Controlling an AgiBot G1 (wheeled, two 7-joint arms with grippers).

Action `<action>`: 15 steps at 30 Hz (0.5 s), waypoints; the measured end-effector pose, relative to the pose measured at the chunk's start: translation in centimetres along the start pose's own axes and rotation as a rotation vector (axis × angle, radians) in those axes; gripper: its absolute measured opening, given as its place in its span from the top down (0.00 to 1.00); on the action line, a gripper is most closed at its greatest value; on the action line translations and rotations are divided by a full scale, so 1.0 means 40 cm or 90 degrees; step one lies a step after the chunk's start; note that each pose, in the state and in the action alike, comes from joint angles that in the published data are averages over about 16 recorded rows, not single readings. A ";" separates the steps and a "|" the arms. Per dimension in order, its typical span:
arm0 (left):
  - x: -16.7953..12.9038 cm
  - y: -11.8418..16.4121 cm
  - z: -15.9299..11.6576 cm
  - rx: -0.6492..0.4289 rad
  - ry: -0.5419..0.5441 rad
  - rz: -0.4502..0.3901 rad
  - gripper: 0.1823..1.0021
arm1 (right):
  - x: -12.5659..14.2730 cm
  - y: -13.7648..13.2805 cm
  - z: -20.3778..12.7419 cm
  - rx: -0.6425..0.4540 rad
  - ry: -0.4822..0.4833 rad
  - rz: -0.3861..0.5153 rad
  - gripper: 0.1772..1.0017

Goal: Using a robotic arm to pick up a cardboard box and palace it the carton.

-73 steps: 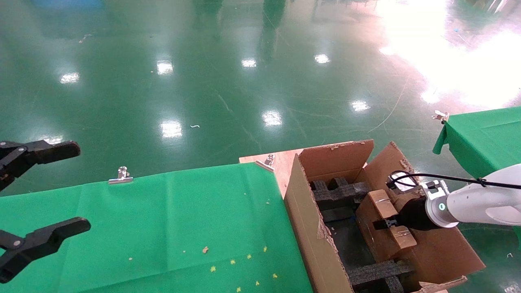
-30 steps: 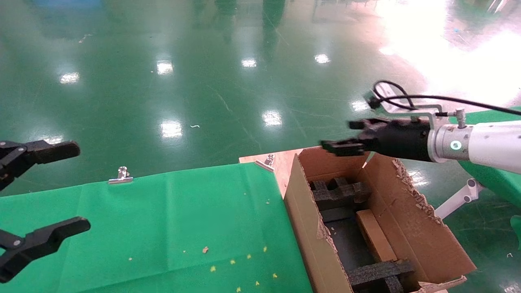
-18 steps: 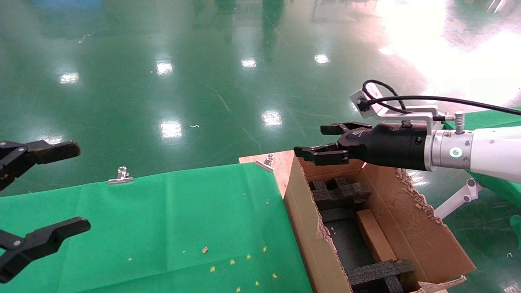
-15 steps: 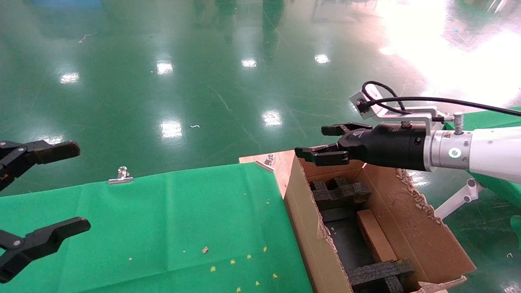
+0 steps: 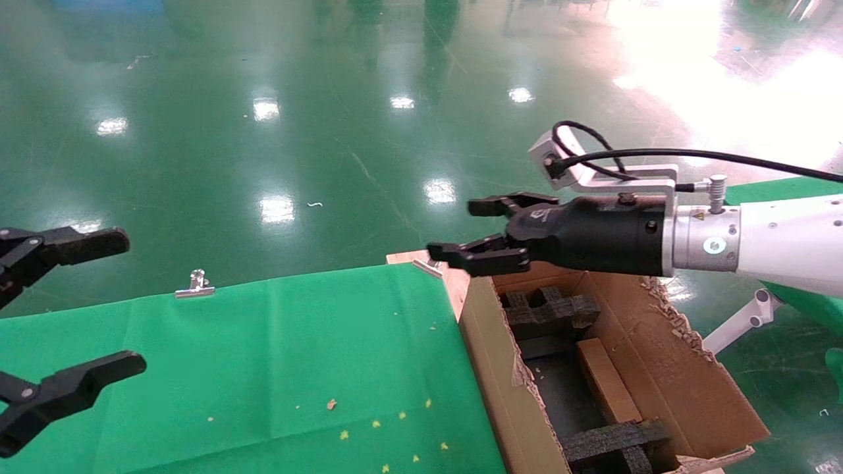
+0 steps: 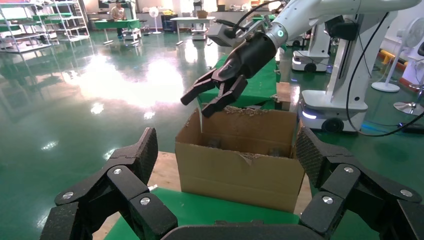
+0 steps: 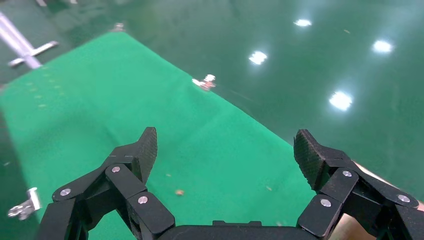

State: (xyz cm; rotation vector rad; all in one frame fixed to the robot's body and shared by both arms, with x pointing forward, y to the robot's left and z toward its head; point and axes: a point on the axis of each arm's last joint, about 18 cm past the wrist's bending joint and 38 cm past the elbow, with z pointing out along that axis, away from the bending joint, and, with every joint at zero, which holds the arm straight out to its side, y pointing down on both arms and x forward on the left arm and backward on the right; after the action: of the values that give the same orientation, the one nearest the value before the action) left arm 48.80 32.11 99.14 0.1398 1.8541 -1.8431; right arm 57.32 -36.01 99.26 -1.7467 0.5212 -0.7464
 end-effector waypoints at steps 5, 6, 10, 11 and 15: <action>0.000 0.000 0.000 0.000 0.000 0.000 0.00 | -0.039 -0.021 0.016 0.022 -0.049 -0.020 0.00; 0.000 0.000 0.000 0.000 0.000 0.000 0.00 | -0.047 -0.025 0.018 0.026 -0.058 -0.024 0.00; 0.000 0.000 0.000 0.000 0.000 0.000 0.00 | -0.077 -0.040 0.025 0.045 -0.095 -0.040 0.00; 0.000 0.000 0.000 0.000 0.000 0.000 0.00 | -0.084 -0.043 0.027 0.050 -0.104 -0.044 0.00; 0.000 0.000 0.000 0.000 0.000 0.000 0.00 | -0.113 -0.055 0.029 0.070 -0.139 -0.061 0.00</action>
State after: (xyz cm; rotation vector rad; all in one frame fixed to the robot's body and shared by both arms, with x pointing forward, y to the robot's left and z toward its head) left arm 48.80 32.11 99.14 0.1398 1.8541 -1.8431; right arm 54.92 -31.55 100.14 -1.7339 0.2456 -0.6285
